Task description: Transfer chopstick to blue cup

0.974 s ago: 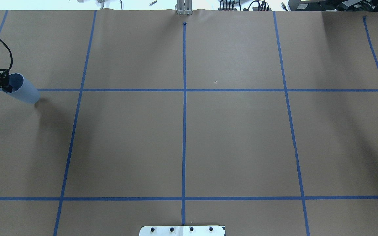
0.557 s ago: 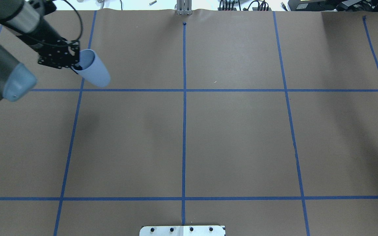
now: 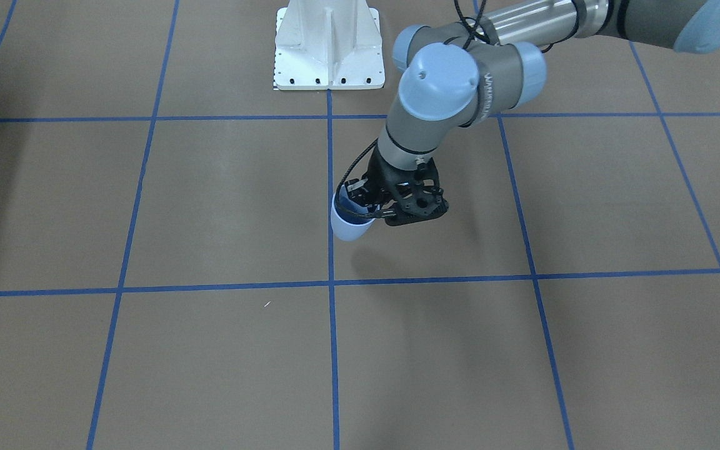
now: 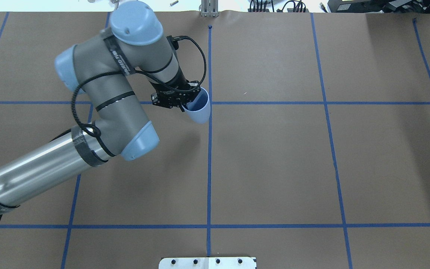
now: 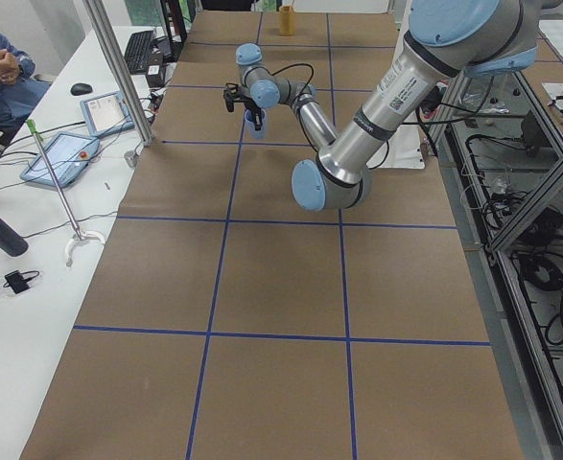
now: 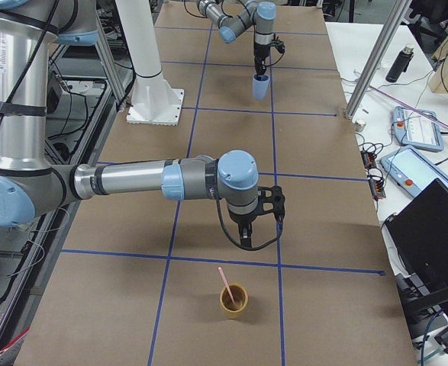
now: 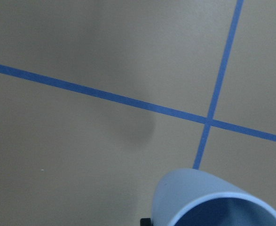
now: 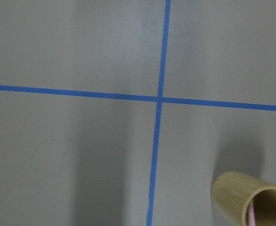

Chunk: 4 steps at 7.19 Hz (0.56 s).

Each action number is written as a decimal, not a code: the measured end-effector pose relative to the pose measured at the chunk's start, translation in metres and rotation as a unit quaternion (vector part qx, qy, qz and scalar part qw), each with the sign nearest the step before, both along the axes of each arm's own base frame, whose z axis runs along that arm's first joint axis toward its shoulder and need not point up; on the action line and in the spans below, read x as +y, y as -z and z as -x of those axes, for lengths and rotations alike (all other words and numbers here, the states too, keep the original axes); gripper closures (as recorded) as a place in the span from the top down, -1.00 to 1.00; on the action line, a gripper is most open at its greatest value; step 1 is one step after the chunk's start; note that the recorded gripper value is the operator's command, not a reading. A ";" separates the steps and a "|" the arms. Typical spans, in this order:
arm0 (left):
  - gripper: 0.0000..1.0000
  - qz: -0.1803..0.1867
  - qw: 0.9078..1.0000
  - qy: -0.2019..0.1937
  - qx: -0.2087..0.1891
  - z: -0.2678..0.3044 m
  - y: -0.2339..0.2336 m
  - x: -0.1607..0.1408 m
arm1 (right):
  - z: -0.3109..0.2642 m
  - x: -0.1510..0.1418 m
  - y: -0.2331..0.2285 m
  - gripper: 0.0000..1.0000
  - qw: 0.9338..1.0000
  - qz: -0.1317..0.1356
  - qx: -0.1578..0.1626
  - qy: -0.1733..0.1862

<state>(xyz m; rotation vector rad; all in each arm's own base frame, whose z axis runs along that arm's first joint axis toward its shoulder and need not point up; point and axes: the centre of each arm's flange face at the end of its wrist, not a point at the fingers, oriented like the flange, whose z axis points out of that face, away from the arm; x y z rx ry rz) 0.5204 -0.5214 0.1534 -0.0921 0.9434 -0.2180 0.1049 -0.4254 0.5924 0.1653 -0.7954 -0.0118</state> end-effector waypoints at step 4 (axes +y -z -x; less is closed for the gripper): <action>-1.00 -0.022 0.999 -0.001 -0.030 -0.057 -0.005 0.026 | -0.035 0.064 -0.027 1.00 0.999 0.013 0.020 -0.028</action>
